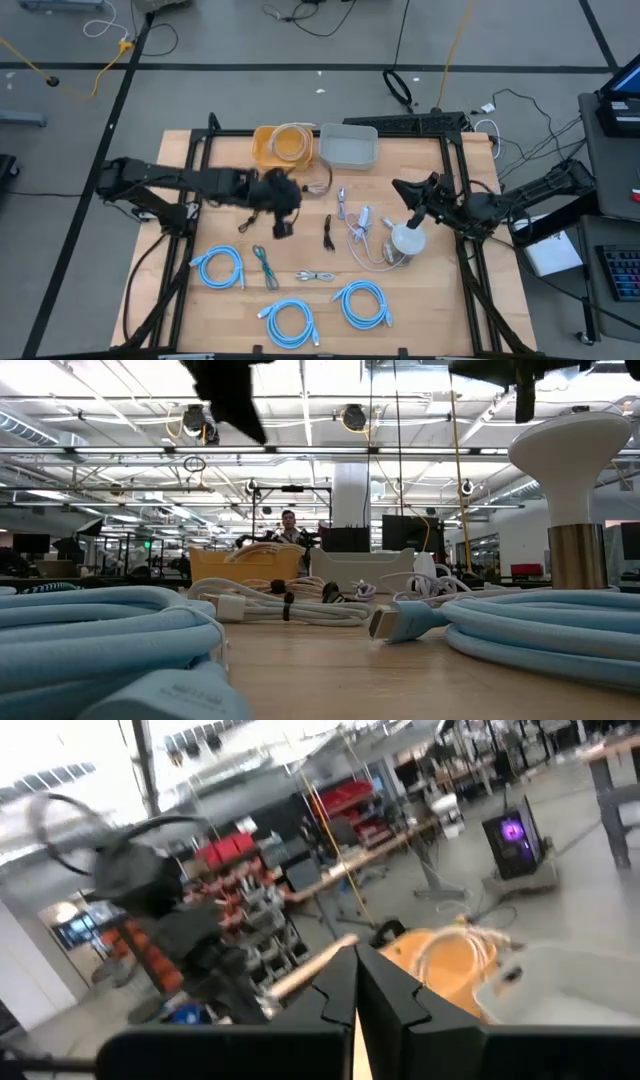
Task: Pick & Place USB Port
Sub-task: Put the gray charger cable into the gray bin, then put the purple charger cable into the gray bin
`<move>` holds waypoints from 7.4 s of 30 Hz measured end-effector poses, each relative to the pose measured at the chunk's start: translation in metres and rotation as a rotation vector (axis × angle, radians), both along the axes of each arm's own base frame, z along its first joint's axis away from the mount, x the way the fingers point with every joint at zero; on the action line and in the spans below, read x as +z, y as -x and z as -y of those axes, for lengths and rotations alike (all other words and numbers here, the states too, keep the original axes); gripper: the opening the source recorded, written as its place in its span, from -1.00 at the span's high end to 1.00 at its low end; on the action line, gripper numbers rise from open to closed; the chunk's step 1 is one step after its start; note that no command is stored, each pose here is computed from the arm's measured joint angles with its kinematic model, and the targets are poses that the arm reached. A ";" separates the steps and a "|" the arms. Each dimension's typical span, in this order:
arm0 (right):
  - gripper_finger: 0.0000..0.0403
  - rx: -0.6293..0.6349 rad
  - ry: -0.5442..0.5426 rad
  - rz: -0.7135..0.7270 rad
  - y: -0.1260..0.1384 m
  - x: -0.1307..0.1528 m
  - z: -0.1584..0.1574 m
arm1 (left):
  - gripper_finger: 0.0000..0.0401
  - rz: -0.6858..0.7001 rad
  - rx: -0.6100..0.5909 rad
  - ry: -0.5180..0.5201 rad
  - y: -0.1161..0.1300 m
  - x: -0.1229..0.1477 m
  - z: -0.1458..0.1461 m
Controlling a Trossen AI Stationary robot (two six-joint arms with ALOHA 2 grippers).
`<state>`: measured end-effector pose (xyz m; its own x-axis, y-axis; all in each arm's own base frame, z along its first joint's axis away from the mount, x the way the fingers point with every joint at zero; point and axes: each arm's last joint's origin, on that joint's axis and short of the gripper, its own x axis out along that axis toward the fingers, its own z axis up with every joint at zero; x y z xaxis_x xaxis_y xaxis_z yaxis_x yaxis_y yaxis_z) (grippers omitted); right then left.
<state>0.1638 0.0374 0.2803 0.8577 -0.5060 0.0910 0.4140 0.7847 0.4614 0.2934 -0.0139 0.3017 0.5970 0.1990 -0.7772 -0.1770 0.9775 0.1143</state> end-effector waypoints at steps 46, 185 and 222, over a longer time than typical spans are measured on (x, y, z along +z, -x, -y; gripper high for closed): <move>0.24 0.645 -0.105 -0.609 -0.115 0.025 -0.006 | 0.83 0.026 -0.091 0.543 0.007 -0.079 0.040; 0.62 0.317 -0.020 -0.434 -0.081 0.059 -0.030 | 0.93 -0.079 -0.117 -0.041 -0.151 -0.064 -0.241; 0.62 0.326 -0.003 -0.435 -0.081 0.059 -0.031 | 0.08 -0.203 0.014 -0.232 -0.168 -0.094 -0.233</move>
<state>0.2446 0.0683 0.3395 0.9285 -0.2071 -0.3083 0.3024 0.9034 0.3039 0.4613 0.2193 0.2081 0.4298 0.3917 -0.8135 -0.1405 0.9190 0.3683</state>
